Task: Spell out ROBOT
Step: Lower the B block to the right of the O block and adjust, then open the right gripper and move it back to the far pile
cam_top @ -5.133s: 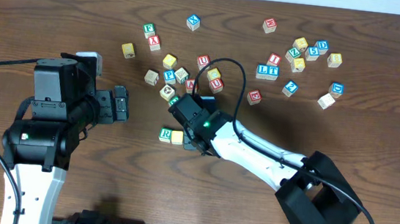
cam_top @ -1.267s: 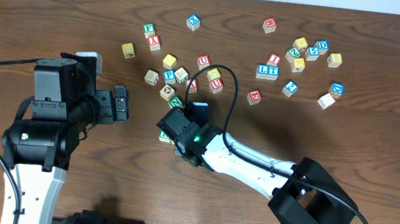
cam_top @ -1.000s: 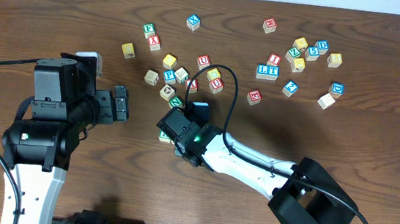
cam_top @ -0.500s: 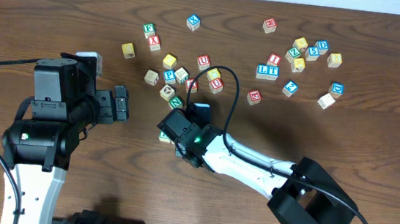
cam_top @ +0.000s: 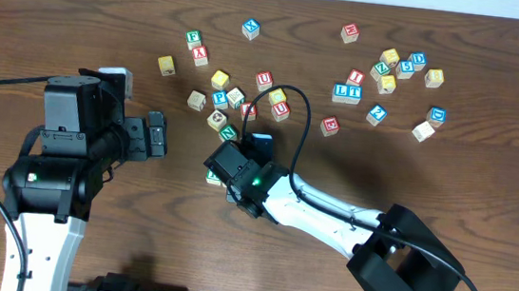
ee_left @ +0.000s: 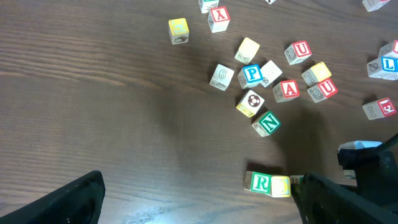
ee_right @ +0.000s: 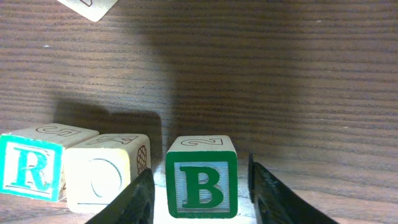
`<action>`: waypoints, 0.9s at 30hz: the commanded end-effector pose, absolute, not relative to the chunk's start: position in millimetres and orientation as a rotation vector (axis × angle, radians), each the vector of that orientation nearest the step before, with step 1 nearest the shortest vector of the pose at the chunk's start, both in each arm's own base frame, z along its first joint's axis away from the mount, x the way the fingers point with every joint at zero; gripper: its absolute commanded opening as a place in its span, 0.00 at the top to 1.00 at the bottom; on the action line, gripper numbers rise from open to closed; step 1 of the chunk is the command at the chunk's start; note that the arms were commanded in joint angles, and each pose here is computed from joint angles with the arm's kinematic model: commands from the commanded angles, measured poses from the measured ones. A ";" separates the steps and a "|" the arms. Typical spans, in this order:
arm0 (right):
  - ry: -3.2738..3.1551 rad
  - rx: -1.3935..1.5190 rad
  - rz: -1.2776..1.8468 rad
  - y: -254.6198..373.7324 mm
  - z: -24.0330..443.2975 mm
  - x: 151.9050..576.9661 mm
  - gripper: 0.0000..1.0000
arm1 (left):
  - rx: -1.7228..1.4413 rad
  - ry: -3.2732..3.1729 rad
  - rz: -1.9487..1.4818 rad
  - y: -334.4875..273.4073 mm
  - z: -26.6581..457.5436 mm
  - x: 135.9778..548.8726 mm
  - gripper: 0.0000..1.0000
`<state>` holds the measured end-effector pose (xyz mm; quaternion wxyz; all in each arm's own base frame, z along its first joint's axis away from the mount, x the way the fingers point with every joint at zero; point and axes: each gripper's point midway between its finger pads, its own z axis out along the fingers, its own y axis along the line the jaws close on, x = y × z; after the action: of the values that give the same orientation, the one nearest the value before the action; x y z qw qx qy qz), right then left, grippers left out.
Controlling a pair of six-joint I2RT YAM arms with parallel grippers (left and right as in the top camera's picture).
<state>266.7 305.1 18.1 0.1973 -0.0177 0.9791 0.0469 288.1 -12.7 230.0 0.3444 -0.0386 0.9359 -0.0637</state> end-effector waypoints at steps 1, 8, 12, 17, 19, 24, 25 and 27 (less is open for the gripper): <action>2.734 -0.056 0.105 303.2 15.1 263.7 0.55 | -0.091 2.412 -0.176 -13.4 238.0 290.0 0.01; 2.727 -0.060 0.102 303.0 15.6 265.0 0.52 | -0.091 2.412 -0.176 -13.4 238.0 290.0 0.01; 2.719 -0.091 0.092 302.8 16.8 266.2 0.47 | -0.091 2.412 -0.176 -13.4 238.0 290.0 0.01; 2.682 -0.111 0.088 302.2 29.4 271.6 0.41 | -0.091 2.412 -0.176 -13.4 238.0 290.0 0.01; 2.659 -0.108 0.098 301.7 38.9 274.6 0.40 | -0.091 2.412 -0.176 -13.4 238.0 290.0 0.01; 2.612 -0.094 0.105 297.2 59.8 279.5 0.38 | -0.091 2.413 -0.176 -13.4 237.9 290.1 0.01; 2.602 -0.100 0.103 296.5 63.3 280.3 0.38 | -0.091 2.412 -0.175 -13.4 238.0 290.0 0.01; 2.581 -0.094 0.103 294.4 71.7 282.1 0.37 | -0.091 2.412 -0.176 -13.4 238.0 290.0 0.01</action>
<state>275.5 298.5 51.6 0.2412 -0.0323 0.9689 0.0441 288.1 -12.7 230.0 0.3444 -0.0388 0.9359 -0.0638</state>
